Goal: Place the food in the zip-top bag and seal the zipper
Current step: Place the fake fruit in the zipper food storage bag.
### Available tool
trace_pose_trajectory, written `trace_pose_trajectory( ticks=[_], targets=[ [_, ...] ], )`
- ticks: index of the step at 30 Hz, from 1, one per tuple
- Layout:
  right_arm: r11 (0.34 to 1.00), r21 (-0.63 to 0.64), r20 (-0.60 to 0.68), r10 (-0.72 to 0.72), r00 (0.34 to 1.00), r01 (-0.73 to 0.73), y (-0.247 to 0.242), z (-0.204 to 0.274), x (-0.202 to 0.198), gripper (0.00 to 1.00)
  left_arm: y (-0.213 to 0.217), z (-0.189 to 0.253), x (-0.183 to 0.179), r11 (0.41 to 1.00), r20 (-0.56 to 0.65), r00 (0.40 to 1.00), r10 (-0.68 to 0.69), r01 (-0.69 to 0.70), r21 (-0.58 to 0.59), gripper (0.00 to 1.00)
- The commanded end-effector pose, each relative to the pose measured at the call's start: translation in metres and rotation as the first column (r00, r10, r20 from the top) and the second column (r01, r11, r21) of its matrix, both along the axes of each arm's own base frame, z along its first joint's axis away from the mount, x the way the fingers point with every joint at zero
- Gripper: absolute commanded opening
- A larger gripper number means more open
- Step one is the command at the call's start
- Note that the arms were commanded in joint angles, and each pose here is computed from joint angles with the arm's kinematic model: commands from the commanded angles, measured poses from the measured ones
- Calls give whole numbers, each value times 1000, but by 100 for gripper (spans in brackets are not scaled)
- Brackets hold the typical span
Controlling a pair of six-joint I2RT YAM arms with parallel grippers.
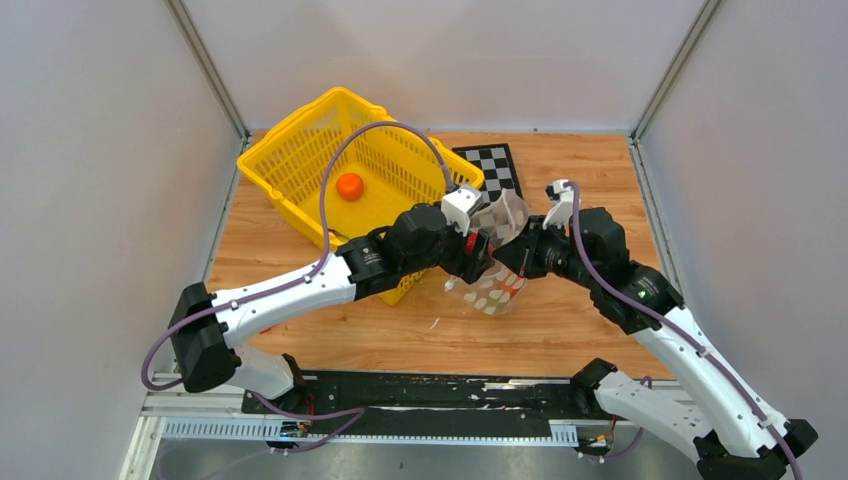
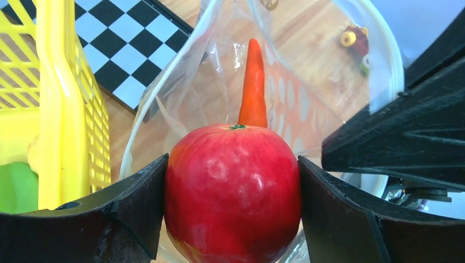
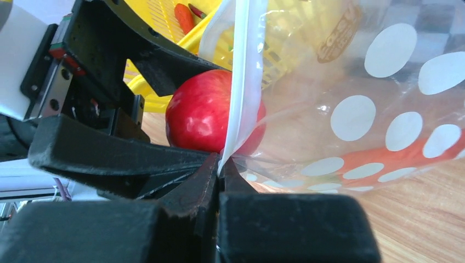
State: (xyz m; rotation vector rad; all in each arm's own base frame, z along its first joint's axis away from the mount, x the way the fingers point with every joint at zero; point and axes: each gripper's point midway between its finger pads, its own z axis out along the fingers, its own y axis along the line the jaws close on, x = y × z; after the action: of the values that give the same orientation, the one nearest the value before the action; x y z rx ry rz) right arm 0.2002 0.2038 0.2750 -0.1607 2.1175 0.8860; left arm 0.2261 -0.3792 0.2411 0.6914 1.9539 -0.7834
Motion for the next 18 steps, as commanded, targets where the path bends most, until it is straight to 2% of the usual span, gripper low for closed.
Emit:
trace_pose_trajectory(
  ticks=[1, 2, 5, 9, 12, 18],
  targets=[
    [997, 72, 24, 37, 999, -39, 4, 27, -14, 0, -15, 57, 16, 986, 83, 996, 26, -12, -166, 78],
    [997, 73, 24, 23, 999, -25, 3, 27, -13, 0, -16, 61, 13, 983, 92, 996, 11, 6, -181, 84],
    [997, 82, 15, -15, 1000, 14, -1, 25, -11, 0, -17, 76, 6, 974, 125, 992, -26, 53, -221, 92],
    [974, 138, -8, -178, 984, 178, -21, 23, -5, 0, -23, 94, -10, 956, 157, 979, -128, 165, -244, 96],
    [954, 253, 46, -176, 983, 159, -18, 34, -8, 0, -27, 95, -15, 949, 153, 975, -163, 197, -245, 100],
    [959, 213, 13, -193, 981, 185, -23, 25, -8, 0, -20, 107, -23, 938, 175, 969, -177, 220, -269, 100]
  ],
)
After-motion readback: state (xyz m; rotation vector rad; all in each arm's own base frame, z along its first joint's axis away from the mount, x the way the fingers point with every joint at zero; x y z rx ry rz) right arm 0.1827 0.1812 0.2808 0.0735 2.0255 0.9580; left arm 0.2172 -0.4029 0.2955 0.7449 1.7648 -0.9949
